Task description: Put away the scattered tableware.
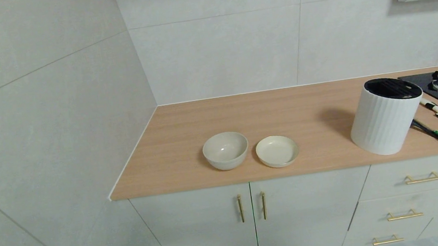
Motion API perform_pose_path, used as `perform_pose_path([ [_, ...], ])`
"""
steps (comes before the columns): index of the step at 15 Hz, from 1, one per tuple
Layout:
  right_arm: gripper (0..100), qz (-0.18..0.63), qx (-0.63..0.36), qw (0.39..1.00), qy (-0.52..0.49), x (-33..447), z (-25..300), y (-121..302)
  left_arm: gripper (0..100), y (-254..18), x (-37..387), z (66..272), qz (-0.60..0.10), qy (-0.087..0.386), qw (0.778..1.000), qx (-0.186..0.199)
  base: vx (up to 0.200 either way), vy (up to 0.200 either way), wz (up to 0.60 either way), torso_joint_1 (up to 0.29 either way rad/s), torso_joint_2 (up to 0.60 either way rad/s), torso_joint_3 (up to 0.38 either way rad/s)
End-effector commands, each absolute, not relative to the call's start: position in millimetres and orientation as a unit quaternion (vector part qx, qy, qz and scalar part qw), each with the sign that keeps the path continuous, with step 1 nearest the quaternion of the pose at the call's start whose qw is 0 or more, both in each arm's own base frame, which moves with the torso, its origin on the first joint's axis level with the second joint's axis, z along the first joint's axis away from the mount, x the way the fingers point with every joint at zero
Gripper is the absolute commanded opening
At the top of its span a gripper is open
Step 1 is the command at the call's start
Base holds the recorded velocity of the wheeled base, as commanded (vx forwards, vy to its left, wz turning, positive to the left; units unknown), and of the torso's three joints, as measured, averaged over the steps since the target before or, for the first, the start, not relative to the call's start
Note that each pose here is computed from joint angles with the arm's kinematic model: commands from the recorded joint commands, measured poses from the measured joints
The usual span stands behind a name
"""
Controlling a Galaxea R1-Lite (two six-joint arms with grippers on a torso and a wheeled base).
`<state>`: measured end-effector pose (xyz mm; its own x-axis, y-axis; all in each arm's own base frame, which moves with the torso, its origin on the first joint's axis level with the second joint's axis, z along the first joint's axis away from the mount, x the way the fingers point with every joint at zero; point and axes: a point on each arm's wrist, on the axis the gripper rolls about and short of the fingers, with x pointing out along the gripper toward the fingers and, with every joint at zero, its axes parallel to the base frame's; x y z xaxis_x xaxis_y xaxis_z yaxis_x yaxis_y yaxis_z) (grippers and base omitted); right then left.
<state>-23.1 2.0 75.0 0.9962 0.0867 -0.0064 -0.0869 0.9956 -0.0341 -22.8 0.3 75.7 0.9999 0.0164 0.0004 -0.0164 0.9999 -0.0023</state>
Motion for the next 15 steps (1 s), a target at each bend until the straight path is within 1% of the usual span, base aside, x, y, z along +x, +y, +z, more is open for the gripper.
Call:
perform_pose_path([
  [1, 100, 0.044, -0.017, 0.999, 0.003, -23.0, 75.0, 2.0, 100, 0.3, -22.8, 75.6, 0.008, -0.001, 1.0, -0.002, 0.0, 0.0, 0.0, 0.0, 0.0, 0.0],
  [6, 100, 0.044, -0.017, 0.999, 0.003, -23.0, 75.0, 2.0, 100, 0.3, -22.8, 75.5, 0.008, 0.0, 1.0, -0.002, 0.0, 0.0, 0.0, 0.0, 0.0, 0.0],
  [7, 100, 0.044, -0.017, 0.999, 0.003, -23.0, 75.0, 2.0, 100, 0.3, -22.8, 75.6, 0.008, -0.001, 1.0, -0.002, 0.0, 0.0, 0.0, -0.124, 0.26, 0.139],
  [11, 100, 0.044, -0.017, 0.999, 0.003, -23.0, 75.0, 2.0, 100, 0.3, -22.8, 75.5, 0.008, 0.0, 1.0, -0.002, 0.0, 0.0, 0.0, -0.181, 0.39, 0.206],
  [15, 100, 0.044, -0.017, 0.999, 0.003, -23.0, 75.0, 2.0, 100, 0.3, -22.8, 75.6, 0.008, -0.001, 1.0, -0.002, 0.0, 0.0, 0.0, -0.25, 0.54, 0.288],
])
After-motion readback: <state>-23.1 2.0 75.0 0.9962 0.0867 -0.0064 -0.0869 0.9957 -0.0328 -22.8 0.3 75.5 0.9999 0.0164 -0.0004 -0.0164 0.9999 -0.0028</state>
